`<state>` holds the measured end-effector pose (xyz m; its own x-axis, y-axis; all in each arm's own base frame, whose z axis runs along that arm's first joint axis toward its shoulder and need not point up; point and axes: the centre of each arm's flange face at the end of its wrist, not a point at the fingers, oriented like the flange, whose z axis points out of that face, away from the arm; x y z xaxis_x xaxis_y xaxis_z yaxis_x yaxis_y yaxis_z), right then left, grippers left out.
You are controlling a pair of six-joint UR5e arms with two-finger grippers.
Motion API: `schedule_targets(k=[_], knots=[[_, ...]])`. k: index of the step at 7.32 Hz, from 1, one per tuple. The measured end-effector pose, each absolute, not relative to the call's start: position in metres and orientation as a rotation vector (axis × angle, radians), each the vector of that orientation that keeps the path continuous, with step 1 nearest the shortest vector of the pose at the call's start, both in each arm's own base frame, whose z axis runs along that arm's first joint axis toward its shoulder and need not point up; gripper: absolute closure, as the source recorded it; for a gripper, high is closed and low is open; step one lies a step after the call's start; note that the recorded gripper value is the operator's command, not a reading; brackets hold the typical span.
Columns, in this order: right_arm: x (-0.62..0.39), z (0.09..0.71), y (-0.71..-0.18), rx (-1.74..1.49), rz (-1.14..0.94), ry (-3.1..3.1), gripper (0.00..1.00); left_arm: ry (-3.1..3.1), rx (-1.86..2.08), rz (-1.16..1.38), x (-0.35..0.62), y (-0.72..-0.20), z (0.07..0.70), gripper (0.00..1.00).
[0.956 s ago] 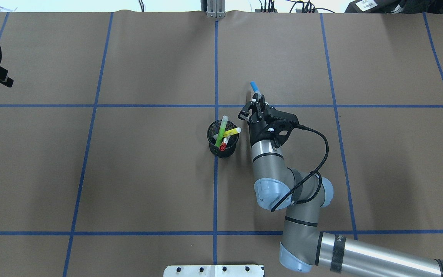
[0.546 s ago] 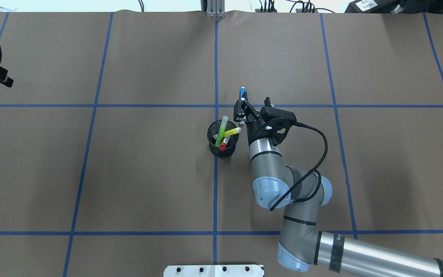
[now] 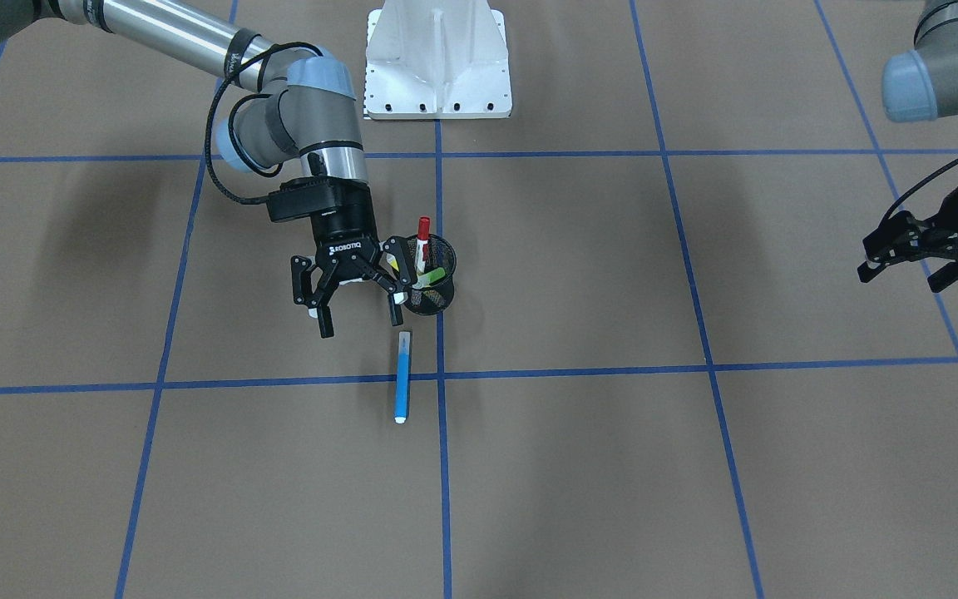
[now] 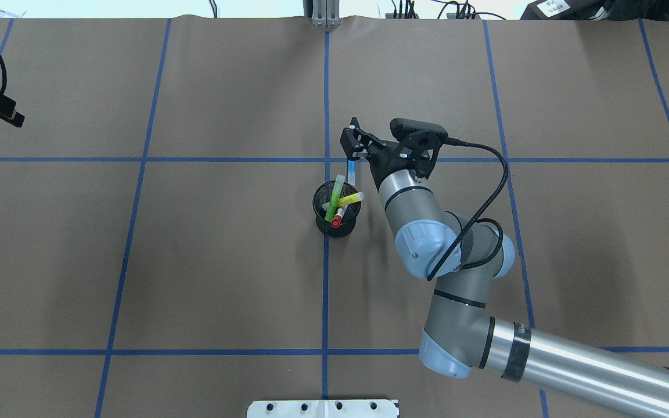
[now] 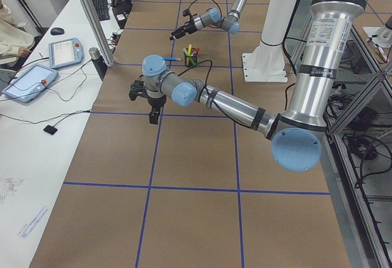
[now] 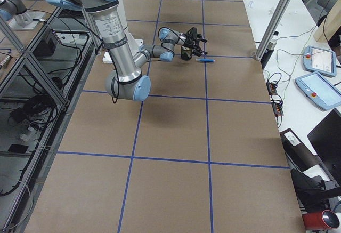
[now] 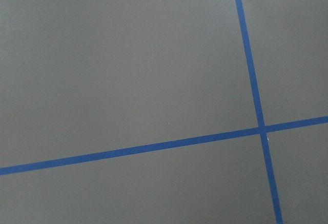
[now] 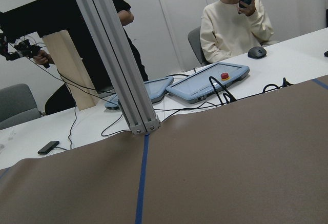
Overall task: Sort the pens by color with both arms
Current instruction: 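Open the right gripper and withdraw it while the left arm moves in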
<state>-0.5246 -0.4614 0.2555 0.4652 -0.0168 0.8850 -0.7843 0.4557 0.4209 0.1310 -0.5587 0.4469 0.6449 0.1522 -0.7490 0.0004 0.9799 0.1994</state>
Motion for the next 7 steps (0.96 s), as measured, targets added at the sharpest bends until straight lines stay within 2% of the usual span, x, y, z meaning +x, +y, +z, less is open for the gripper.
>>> schedule_targets(k=[3,5,7], knots=[[-0.440,0.236,-0.527,0.814,0.460,-0.993,0.00,0.890,0.228,0.081,0.138,-0.580,0.401,0.00],[-0.376,0.229,-0.551,0.662,0.348,-0.933,0.00,0.914,0.232,0.016,0.141,-0.593,0.364,0.00],[-0.312,0.251,-0.560,0.528,0.216,-0.865,0.00,0.951,0.207,-0.091,0.149,-0.600,0.304,0.00]])
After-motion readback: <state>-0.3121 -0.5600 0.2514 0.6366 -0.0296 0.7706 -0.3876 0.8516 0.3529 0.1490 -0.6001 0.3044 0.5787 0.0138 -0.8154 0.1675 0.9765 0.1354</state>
